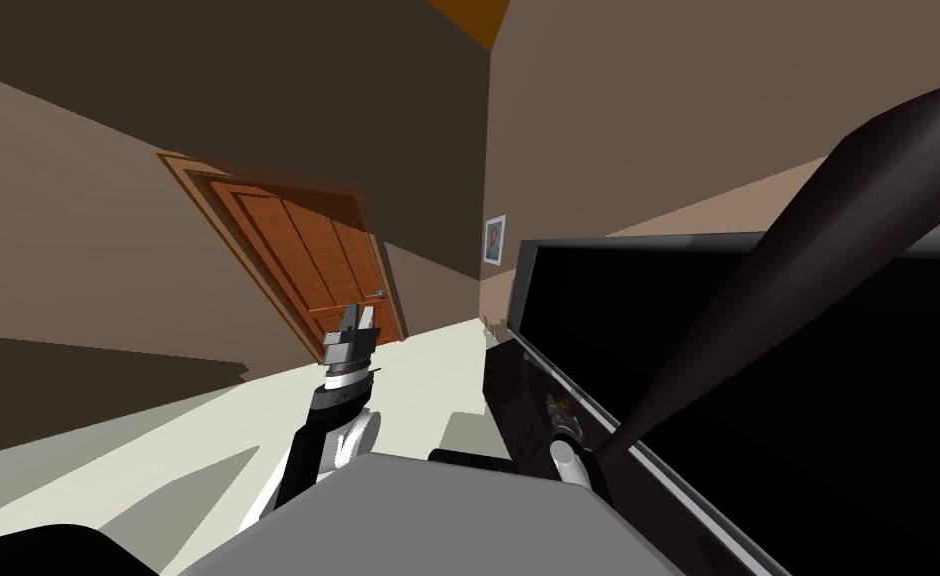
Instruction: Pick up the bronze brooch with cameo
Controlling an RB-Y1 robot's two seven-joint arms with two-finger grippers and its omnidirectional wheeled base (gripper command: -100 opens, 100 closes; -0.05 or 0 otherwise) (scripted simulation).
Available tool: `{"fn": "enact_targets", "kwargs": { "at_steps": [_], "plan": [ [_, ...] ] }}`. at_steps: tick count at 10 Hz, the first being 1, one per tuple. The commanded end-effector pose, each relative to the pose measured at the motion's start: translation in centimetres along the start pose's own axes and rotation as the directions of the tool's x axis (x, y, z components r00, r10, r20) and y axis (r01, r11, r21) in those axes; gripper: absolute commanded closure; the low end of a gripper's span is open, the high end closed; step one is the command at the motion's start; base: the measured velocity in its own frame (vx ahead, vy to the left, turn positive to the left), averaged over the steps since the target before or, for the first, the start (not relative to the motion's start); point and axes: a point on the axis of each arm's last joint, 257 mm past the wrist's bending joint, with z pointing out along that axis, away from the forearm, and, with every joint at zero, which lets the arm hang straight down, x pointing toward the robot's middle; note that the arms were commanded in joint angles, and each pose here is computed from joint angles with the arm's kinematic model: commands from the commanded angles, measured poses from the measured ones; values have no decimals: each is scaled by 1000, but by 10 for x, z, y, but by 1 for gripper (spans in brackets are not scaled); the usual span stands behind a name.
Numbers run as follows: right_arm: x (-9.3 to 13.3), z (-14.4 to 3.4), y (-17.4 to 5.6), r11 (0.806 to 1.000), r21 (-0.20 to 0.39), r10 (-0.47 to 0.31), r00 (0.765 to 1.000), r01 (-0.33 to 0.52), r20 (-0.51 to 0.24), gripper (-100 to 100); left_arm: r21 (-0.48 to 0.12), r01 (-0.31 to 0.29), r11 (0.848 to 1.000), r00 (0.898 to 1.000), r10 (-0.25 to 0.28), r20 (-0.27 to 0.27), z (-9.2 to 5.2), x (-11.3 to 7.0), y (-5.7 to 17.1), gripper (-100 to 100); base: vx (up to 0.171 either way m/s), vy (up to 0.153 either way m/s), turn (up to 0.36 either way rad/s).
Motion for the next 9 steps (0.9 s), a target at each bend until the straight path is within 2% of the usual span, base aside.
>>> {"fn": "enact_targets", "kwargs": {
  "at_steps": [1,2,5,6,8,9],
  "plan": [
    [0,0,0,1000,0,0,1000,0,0,0,0,0,1000,1000,0,0,0,0,0,0,0,0,0],
    [6,3,23,999,-33,15,1000,-16,-11,-100,0,0,1000,1000,0,0,0,0,0,0,-9,26,251],
    [13,6,47,997,-66,31,999,-32,-24,-100,0,0,1000,1000,0,0,0,0,0,0,-5,16,176],
    [19,8,62,995,-88,41,999,-44,-33,-100,0,0,1000,1000,0,0,0,0,0,0,-3,16,173],
    [21,8,70,994,-99,46,998,-50,-39,-100,0,0,1000,1000,0,0,0,0,0,0,-2,11,107],
    [19,8,65,995,-92,38,999,-41,-34,-100,0,0,1000,1000,0,0,0,0,0,0,-1,2,20]
  ]
}}
